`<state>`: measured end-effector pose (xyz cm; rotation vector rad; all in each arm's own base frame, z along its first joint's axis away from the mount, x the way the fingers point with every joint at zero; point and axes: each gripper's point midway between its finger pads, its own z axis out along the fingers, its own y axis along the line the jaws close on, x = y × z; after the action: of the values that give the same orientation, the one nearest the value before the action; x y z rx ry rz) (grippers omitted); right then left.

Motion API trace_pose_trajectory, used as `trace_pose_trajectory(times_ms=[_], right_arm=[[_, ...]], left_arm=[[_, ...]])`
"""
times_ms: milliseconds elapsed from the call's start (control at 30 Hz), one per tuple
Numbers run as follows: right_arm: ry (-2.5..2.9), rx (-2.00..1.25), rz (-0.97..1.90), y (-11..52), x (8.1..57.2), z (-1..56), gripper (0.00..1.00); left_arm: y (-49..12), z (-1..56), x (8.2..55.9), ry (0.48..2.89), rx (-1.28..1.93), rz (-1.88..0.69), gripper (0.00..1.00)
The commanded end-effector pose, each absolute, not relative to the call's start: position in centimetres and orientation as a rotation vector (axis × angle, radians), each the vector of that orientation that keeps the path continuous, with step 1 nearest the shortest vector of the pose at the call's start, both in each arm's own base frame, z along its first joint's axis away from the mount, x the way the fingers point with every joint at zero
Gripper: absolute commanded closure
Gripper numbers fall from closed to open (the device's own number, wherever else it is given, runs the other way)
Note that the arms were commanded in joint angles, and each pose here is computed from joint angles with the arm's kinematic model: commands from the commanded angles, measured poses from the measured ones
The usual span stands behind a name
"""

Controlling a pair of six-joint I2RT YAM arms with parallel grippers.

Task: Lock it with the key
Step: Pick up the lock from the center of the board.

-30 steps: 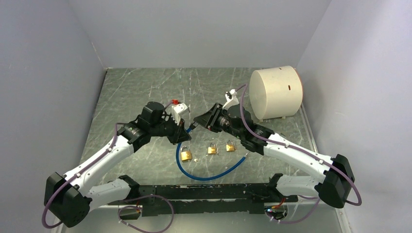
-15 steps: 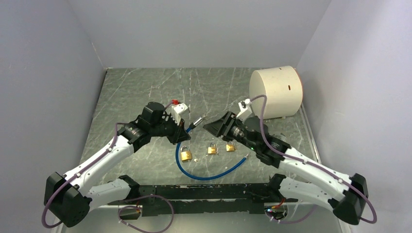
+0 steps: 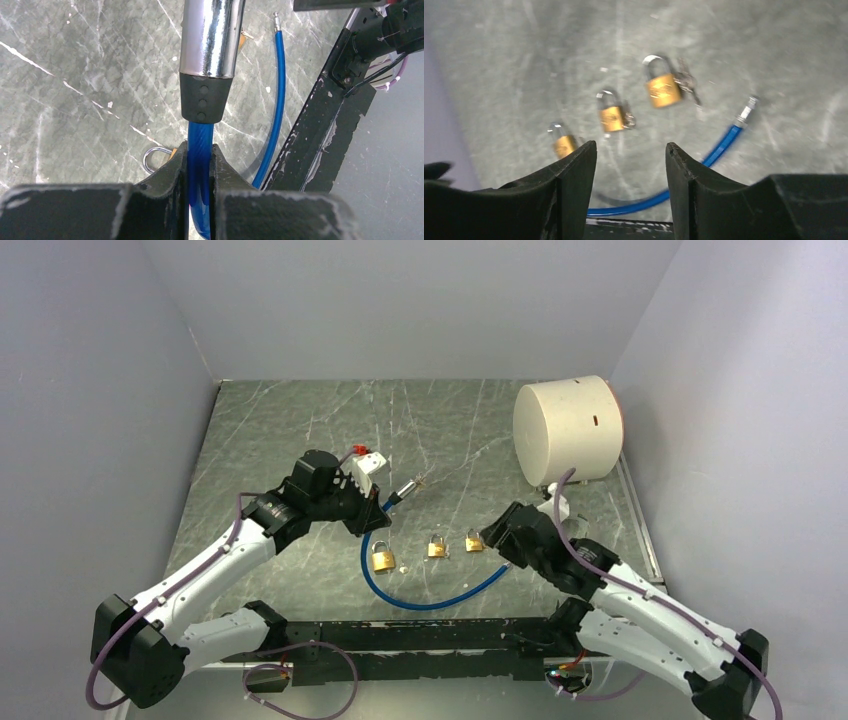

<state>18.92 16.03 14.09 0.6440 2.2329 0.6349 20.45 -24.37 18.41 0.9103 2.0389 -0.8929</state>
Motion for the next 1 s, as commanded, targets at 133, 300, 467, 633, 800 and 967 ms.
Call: trace_pose_trajectory(times_ms=[133, 300, 467, 633, 800, 967], right_arm=[[2.425, 0.850, 0.277, 12.4, 16.2, 6.7, 0.55], [2.501, 0.874, 0.213, 12.8, 15.8, 4.4, 0.56], [2.541, 0.886, 0.180, 13.0, 15.8, 3.1, 0.59], [2.574, 0.882, 0.102, 12.5, 15.7, 2.3, 0.60], [2.595, 0.850, 0.032, 12.5, 16.2, 1.9, 0.61], [2.656, 0.807, -0.007, 13.1, 16.2, 0.7, 0.65]], left_arm=[[-24.9, 19.7, 20.9, 1.970, 0.932, -0.896, 0.98], [-24.9, 19.7, 20.9, 1.974, 0.934, -0.893, 0.98], [-24.9, 19.6, 20.8, 1.979, 0.939, -0.898, 0.97], [-25.0, 19.4, 20.8, 1.985, 0.945, -0.905, 0.97], [-25.2, 19.2, 20.8, 1.994, 0.952, -0.915, 0.97], [-25.2, 19.2, 20.8, 1.991, 0.954, -0.915, 0.97]])
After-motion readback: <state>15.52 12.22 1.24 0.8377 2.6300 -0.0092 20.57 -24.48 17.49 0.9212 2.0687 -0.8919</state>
